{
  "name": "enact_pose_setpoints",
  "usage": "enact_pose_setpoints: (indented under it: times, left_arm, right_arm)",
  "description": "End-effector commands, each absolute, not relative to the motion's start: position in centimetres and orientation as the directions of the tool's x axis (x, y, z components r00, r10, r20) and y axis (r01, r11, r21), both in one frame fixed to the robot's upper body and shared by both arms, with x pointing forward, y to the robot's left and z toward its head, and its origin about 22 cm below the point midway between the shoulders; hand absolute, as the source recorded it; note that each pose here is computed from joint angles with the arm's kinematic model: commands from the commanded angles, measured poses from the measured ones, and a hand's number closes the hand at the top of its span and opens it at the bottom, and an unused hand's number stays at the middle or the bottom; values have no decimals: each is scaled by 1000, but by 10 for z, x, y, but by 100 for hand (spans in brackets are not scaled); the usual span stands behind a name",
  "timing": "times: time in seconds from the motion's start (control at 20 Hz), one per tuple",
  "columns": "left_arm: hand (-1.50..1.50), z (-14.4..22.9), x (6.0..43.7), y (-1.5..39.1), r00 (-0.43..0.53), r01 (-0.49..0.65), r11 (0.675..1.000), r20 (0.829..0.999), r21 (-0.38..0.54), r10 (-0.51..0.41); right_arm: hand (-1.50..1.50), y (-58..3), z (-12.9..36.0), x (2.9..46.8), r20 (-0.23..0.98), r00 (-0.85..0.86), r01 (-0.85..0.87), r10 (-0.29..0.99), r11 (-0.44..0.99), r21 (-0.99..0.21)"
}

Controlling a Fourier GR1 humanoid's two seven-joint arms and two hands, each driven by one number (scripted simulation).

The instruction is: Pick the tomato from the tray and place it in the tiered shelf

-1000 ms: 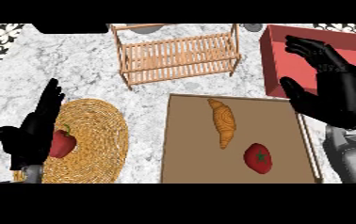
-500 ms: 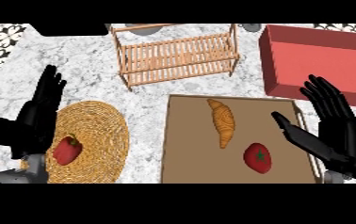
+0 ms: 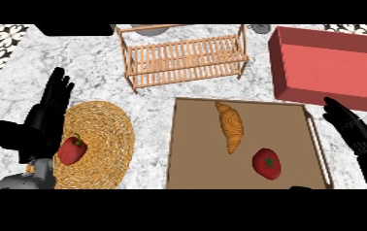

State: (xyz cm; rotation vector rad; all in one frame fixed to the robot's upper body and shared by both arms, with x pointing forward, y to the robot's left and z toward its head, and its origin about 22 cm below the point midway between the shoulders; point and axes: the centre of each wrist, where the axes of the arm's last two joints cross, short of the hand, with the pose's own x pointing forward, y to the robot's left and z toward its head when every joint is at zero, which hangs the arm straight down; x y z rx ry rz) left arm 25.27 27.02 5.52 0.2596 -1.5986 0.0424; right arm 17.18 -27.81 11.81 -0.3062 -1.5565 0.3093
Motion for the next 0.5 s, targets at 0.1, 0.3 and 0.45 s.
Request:
enact_pose_setpoints:
  times: [0.1, 0.3, 0.45]
  left_arm:
    - [0, 65, 254, 259, -56, -160, 978, 988, 135, -146]
    - [0, 65, 255, 263, -39, -159, 979, 990, 127, -135]
    - [0, 60, 262, 258, -36, -180, 974, 988, 139, -148]
  right_arm:
    - [-150, -277, 153, 166, 643, 127, -105, 756, 654, -749]
    - [-150, -257, 164, 161, 481, 227, -157, 847, 519, -840]
    - [-150, -241, 184, 161, 408, 299, -183, 863, 472, -863]
